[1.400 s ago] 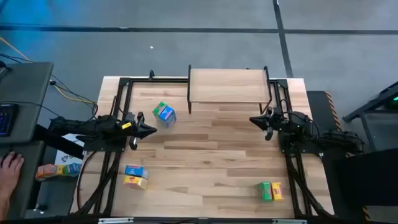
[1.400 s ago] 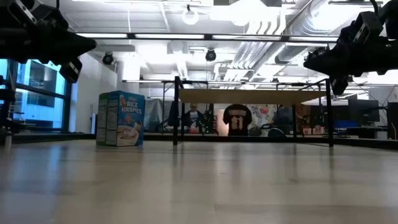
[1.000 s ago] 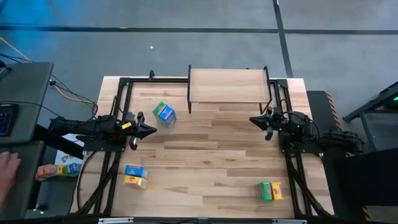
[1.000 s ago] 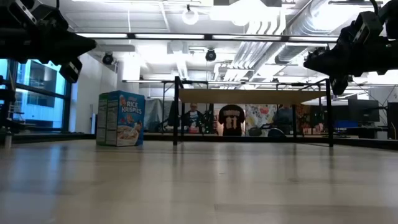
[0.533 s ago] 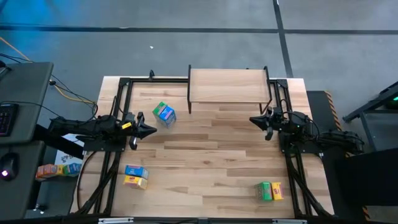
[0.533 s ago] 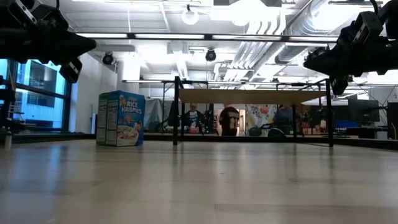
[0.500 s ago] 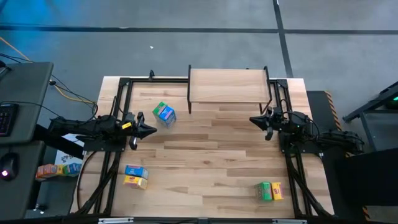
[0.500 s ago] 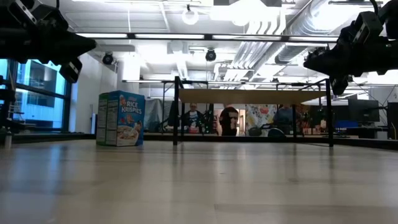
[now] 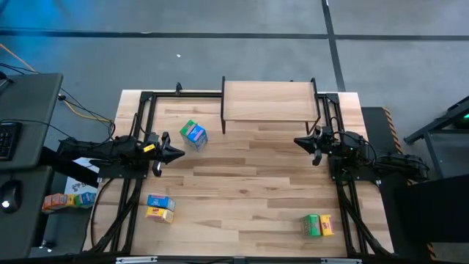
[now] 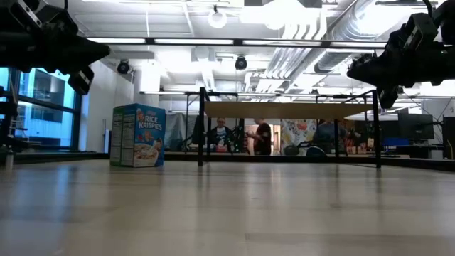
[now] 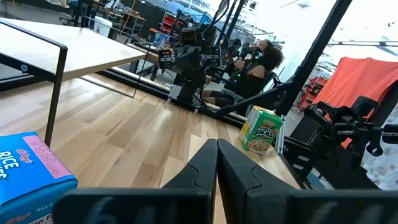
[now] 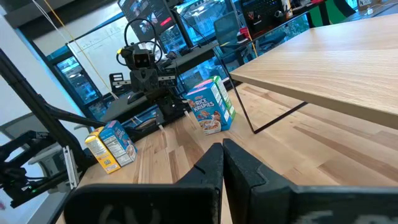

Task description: Stack cereal on shelf

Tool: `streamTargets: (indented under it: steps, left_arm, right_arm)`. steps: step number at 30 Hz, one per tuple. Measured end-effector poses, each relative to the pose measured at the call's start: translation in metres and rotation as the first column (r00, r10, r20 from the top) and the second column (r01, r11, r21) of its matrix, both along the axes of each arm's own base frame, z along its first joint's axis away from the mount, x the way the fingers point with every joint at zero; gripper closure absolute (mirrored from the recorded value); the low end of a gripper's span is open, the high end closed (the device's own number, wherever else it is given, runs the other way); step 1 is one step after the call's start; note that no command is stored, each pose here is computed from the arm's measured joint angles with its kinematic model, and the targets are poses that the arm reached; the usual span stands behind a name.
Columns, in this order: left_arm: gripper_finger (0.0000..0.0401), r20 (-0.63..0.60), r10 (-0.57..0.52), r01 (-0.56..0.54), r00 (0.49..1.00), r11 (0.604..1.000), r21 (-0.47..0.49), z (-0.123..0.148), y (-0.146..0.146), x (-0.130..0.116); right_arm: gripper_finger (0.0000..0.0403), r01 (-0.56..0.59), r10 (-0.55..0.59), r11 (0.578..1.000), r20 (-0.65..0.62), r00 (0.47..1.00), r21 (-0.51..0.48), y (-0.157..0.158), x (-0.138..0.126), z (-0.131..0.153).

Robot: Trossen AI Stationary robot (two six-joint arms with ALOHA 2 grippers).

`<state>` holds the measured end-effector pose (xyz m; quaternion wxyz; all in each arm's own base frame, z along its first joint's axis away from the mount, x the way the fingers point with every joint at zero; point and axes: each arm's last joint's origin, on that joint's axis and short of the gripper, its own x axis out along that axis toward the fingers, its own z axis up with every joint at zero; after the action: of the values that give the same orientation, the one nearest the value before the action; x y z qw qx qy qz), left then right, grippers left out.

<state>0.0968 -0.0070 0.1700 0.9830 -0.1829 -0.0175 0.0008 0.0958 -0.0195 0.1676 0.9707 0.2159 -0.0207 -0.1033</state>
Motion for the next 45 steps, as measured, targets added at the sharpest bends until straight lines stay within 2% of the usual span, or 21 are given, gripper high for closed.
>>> streamTargets:
  steps: [38, 40, 45]
  left_arm:
    - [0.0398, 0.0, 0.0, 0.0, 1.0, 1.0, 0.0, 0.0, 0.0, 0.0]
    - [0.0398, 0.01, -0.001, 0.001, 1.0, 1.0, -0.027, 0.0009, 0.0, 0.0]
    - [0.0398, 0.104, -0.005, 0.026, 0.995, 0.979, -0.201, 0.0097, 0.0001, -0.0008]
  right_arm:
    - [0.0402, 0.0, 0.0, 1.0, 0.0, 1.0, 0.0, 0.0, 0.0, 0.0001]
    - [0.0402, 0.0, 0.0, 1.0, 0.0, 1.0, 0.0, 0.0, 0.0, 0.0]
    - [0.0402, 0.0, 0.0, 1.0, 0.0, 1.0, 0.0, 0.0, 0.0, 0.0001]
